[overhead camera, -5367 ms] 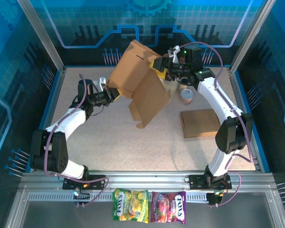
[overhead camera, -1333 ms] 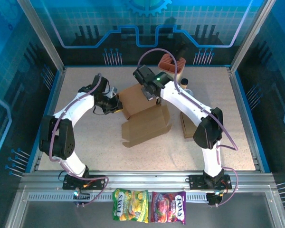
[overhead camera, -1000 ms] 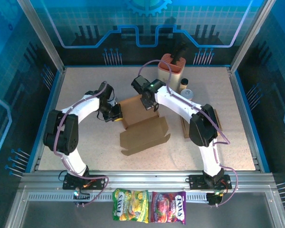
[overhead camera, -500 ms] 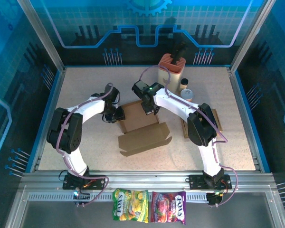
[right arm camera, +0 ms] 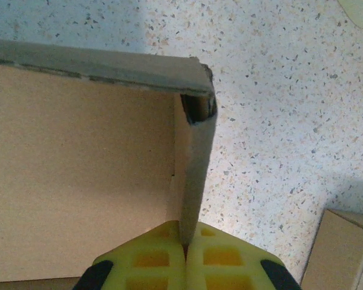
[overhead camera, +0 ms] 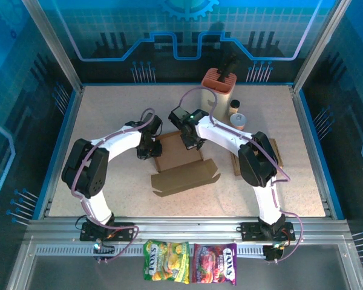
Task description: Fold the paper box
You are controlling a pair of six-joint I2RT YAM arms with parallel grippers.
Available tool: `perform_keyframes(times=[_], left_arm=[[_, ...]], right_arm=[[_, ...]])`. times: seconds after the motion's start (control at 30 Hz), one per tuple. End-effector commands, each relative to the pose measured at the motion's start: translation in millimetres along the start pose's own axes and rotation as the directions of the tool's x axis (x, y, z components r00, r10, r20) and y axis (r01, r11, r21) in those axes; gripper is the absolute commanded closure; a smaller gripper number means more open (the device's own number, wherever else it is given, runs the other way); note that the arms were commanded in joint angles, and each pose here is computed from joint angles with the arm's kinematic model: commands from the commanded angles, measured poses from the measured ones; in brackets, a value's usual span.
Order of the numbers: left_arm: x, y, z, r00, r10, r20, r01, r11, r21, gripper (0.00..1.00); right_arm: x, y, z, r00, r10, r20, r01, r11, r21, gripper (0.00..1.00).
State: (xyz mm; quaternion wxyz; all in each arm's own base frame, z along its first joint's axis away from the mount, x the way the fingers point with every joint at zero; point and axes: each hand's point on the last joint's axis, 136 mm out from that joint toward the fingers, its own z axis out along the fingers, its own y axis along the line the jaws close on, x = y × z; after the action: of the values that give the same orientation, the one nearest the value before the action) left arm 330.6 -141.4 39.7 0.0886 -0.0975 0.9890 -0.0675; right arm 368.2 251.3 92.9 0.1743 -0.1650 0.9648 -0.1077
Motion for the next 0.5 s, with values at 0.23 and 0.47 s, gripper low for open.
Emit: perform_keyframes(times=[0.23,0.47], left_arm=[[19.6,16.4,-4.0,0.999,-0.028,-0.019,0.026,0.996,-0.087,0.91],[22.4,27.5,-4.4,1.0,-0.013,-0.001,0.012,0.979,-0.202,1.0]], right_arm=[[-4.6,-3.8,-23.7,0.997,0.047,0.069,-0.048,0.999,0.003,1.0],[-3.5,3.6,-26.4,0.996,0.049,0.079,-0.048,0.999,-0.006,1.0]])
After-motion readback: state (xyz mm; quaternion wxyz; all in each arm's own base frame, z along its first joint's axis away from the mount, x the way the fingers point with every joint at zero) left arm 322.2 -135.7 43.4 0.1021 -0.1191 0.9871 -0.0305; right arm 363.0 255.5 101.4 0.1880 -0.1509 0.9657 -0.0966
